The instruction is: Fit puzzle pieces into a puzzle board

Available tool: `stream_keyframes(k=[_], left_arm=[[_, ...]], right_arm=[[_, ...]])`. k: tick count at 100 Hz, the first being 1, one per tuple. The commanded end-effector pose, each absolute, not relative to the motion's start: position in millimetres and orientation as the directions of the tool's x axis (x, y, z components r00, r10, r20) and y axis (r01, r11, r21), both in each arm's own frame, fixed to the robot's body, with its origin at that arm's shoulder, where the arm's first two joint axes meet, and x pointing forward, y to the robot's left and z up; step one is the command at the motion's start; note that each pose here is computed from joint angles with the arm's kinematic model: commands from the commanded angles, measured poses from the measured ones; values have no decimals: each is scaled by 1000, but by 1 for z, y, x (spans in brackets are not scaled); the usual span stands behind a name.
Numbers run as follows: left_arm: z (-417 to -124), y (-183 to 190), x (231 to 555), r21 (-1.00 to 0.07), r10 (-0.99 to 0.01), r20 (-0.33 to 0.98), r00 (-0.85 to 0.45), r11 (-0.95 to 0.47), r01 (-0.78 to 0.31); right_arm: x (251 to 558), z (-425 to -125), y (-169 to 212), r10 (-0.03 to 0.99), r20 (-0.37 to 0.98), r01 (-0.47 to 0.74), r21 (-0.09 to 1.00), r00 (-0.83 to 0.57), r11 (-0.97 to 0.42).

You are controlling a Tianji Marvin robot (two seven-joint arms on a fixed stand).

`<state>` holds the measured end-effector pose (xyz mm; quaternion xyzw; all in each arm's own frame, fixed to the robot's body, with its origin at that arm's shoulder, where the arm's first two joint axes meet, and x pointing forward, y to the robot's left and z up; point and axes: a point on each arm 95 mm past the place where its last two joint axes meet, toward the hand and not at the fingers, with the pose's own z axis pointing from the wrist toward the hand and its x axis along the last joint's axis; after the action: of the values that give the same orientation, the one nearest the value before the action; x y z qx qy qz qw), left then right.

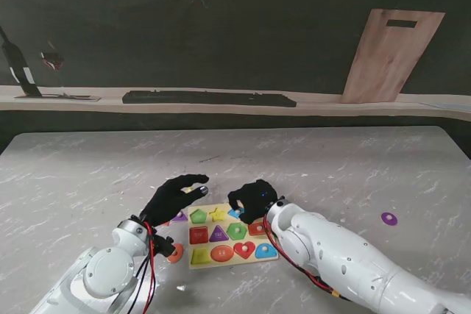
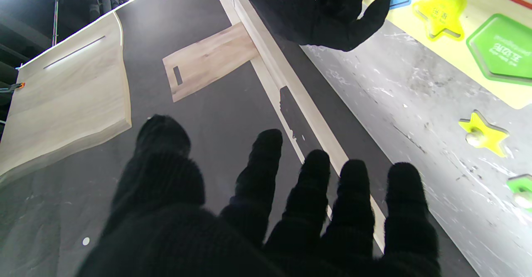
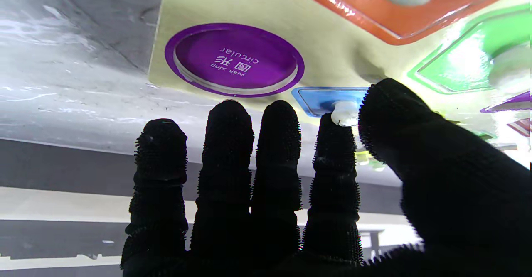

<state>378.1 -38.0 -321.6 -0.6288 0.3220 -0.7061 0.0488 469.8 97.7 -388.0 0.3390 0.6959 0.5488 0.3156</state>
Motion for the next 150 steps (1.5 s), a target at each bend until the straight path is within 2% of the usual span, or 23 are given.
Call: stream_keyframes(k=[1, 54, 99, 125, 150], left_arm=[[-321, -39, 377, -513, -470, 858, -206, -789, -339], [-321, -39, 378, -511, -469, 860, -203, -789, -341], [-321, -39, 378, -511, -470, 859, -202, -789, -342], [-322, -39, 379, -511, -470, 860, -200, -787, -347], [-322, -39, 379, -512, -472, 859, -198, -787, -345]], right_arm=[[462, -401, 92, 818, -77, 148, 970, -570, 194], [462, -400, 87, 851, -89, 137, 973, -517, 185], [458, -387, 78, 865, -92, 54, 989, -493, 136], [455, -360, 65, 882, -79, -78, 996, -465, 48], [461, -328, 16, 915, -152, -158, 982, -375, 98]])
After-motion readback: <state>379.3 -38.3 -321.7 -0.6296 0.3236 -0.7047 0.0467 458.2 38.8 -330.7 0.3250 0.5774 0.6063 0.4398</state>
